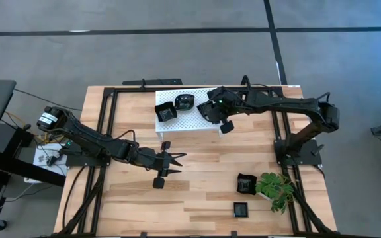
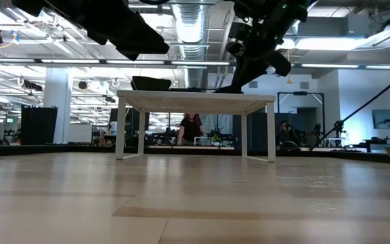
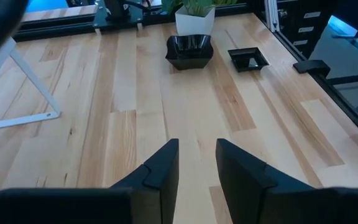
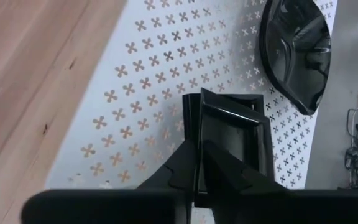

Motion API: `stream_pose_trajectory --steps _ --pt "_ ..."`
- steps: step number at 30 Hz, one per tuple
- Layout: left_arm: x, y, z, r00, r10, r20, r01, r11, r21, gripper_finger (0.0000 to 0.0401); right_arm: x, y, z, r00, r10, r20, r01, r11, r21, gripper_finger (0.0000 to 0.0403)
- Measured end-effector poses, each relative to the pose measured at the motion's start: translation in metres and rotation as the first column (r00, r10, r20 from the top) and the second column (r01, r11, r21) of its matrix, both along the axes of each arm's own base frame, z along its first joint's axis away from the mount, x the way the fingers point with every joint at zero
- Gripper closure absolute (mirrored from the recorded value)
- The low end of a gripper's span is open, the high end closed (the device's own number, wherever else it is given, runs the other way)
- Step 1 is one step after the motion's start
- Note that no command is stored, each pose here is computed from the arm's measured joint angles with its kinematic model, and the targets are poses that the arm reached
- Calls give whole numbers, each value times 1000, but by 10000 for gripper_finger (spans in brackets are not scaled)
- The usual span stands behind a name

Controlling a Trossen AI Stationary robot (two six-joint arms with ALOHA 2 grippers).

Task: Pick & Place Mini shaped plates
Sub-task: Stack the black square plate on top of the black square plate on the shelf

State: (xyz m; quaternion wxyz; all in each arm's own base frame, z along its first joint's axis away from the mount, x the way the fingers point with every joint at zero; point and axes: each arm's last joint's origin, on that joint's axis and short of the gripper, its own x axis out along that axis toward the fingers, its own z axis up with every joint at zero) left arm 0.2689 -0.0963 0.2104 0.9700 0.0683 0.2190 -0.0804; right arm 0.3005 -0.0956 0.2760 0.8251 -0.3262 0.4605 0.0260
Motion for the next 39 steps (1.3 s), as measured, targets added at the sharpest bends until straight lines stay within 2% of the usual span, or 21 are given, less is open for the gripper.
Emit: stream_pose_trajectory --steps 6,12,15,17,21,25,29,34,39 --pt "0 0 0 1000 15 -4 -15 999 -30 293 1 2 7 998 -62 25 61 997 47 337" --pt "0 0 0 1000 20 -6 -20 999 -40 293 4 4 19 996 -73 49 71 996 56 307" --pt "0 0 0 1000 20 -6 -20 999 -40 293 3 6 24 995 -90 38 89 995 39 299" --pt "0 0 0 1000 22 -7 -22 999 -44 293 3 6 26 984 -175 39 176 984 -7 298" --pt "0 0 0 999 36 -12 -37 996 -75 293 -3 0 25 917 -398 37 399 912 -94 310" --pt "0 0 0 999 42 -14 -43 995 -86 293 -8 -12 24 869 -492 51 495 867 -63 345" --pt "0 0 0 999 42 -14 -43 995 -87 293 -12 -25 23 843 -535 58 536 844 -4 394" --pt "0 0 0 999 42 -12 -43 995 -87 293 -14 -33 22 851 -523 48 513 848 134 396" --pt "0 0 0 999 42 -9 -42 995 -88 293 -9 -32 17 858 -511 39 502 853 144 400"
